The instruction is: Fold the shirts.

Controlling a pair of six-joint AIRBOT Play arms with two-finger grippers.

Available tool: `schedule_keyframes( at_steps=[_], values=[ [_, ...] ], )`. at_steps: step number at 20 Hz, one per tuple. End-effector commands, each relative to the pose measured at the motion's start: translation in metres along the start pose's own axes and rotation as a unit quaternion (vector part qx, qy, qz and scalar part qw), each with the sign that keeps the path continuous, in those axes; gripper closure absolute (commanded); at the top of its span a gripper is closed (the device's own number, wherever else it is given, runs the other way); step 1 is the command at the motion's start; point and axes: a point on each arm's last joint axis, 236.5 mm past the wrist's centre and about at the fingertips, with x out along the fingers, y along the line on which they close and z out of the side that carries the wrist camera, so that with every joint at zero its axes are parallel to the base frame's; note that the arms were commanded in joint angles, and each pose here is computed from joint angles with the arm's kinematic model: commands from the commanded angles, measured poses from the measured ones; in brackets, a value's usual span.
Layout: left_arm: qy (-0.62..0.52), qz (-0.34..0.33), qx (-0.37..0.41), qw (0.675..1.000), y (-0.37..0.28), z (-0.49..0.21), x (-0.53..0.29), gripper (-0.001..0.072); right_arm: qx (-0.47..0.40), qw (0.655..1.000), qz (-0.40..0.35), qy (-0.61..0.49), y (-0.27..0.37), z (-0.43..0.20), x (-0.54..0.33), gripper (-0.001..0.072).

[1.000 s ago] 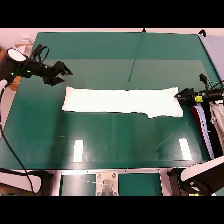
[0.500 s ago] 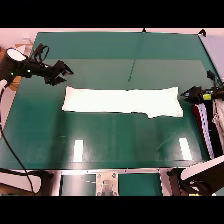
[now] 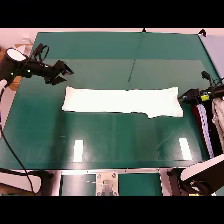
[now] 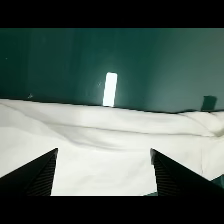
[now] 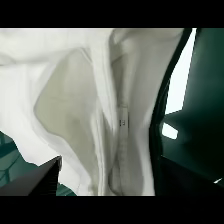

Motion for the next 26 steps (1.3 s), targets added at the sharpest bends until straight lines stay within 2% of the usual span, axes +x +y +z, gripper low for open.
schedule_keyframes(
  at_steps=[1, 9, 10, 11, 12, 13, 14, 16, 17, 22, 26],
  values=[
    [-0.001, 0.000, 0.006, 1.000, 0.000, 0.001, 0.000, 0.0048, 0.002, 1.000, -0.002, 0.021, -0.006, -0.004, 0.016, 0.0009],
    [-0.002, 0.000, 0.009, 1.000, 0.000, 0.001, 0.000, 0.0048, -0.005, 0.999, -0.032, 0.004, -0.010, 0.018, 0.042, 0.0024],
    [-0.002, 0.000, 0.009, 1.000, 0.000, 0.001, 0.000, 0.0049, 0.002, 0.999, -0.035, 0.002, -0.010, 0.021, 0.045, 0.0131],
    [-0.001, 0.000, 0.010, 1.000, -0.001, 0.001, 0.001, 0.0049, 0.012, 0.999, -0.037, 0.000, -0.011, 0.022, 0.045, 0.0327],
    [0.001, -0.001, 0.016, 1.000, -0.003, -0.001, 0.002, 0.0049, 0.023, 0.999, -0.037, 0.000, -0.011, 0.022, 0.045, 0.0448],
    [0.005, -0.004, 0.021, 1.000, -0.009, -0.004, 0.006, 0.0050, 0.034, 0.999, -0.033, 0.003, -0.009, 0.020, 0.045, 0.0613],
    [0.006, -0.006, 0.032, 0.999, -0.016, -0.007, 0.010, 0.0078, 0.035, 0.999, -0.028, 0.010, -0.006, 0.017, 0.045, 0.0693],
    [0.001, -0.012, 0.071, 0.997, -0.034, -0.012, 0.023, 0.0605, 0.034, 0.999, -0.016, 0.026, 0.001, 0.010, 0.045, 0.0695],
    [-0.005, -0.016, 0.093, 0.996, -0.047, -0.015, 0.031, 0.0683, 0.038, 0.999, -0.014, 0.030, 0.005, 0.009, 0.044, 0.0695],
    [0.002, -0.039, 0.152, 0.988, -0.110, -0.060, 0.100, 0.0682, 0.035, 0.999, -0.015, -0.009, 0.043, 0.023, 0.010, 0.0697],
    [0.022, -0.075, 0.161, 0.984, -0.155, -0.125, 0.176, 0.0682, 0.021, 0.999, 0.000, -0.032, 0.113, 0.027, -0.029, 0.0696]
  ],
)
